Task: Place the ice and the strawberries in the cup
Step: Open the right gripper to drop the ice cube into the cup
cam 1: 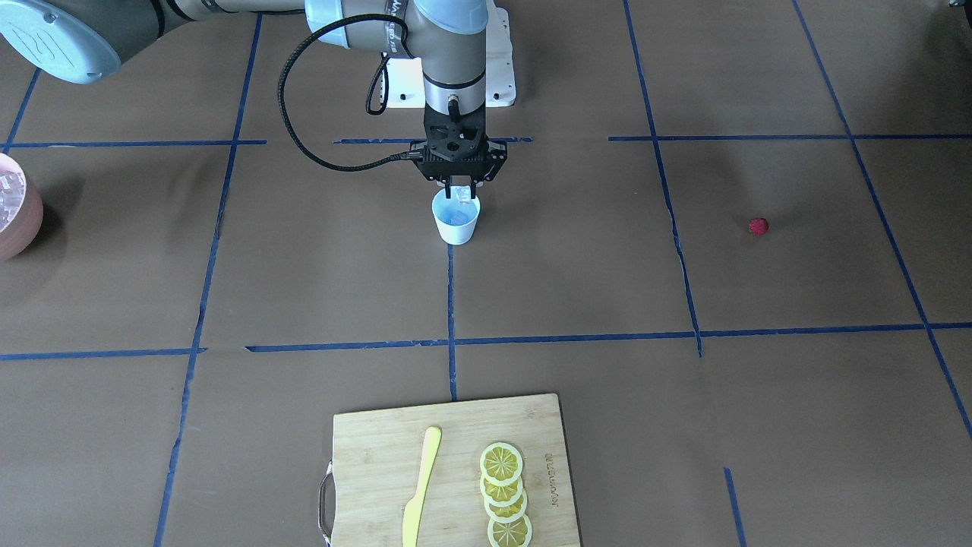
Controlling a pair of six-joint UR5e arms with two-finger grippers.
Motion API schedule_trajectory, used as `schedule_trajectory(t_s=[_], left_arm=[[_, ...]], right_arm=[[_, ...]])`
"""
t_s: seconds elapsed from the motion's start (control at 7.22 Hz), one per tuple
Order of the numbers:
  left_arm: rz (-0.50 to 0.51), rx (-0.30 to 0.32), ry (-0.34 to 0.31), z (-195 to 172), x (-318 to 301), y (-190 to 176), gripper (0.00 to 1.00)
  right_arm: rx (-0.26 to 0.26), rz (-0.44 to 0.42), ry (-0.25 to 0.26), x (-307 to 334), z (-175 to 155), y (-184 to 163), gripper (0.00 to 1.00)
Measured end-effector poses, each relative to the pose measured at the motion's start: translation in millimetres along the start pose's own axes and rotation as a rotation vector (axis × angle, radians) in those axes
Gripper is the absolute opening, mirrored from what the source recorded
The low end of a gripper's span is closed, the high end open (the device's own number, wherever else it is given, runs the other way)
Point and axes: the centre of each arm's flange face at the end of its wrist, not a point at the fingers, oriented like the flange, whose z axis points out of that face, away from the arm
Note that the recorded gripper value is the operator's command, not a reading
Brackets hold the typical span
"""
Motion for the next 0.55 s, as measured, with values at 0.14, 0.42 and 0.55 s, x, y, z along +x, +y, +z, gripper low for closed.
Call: schedule_trajectory(t_s=[0.14,0.42,0.55], left_arm=[[0.000,-0.001,0.000,0.5,0.1,-0.1,1.00],[-0.001,-0.003,0.000,1.4,-0.5,0.0,1.00],[-0.001,-0.003,-0.001,1.5,-0.7,-0.1,1.00]], right_arm=[[0.001,-0.001,0.000,0.3,0.1,0.0,0.99],[0.002,-0.003,-0.004,0.2,-2.5,-1.3,0.99],[0.004,-0.006,-0.002,3.6,-6.7,-8.9,0.99]])
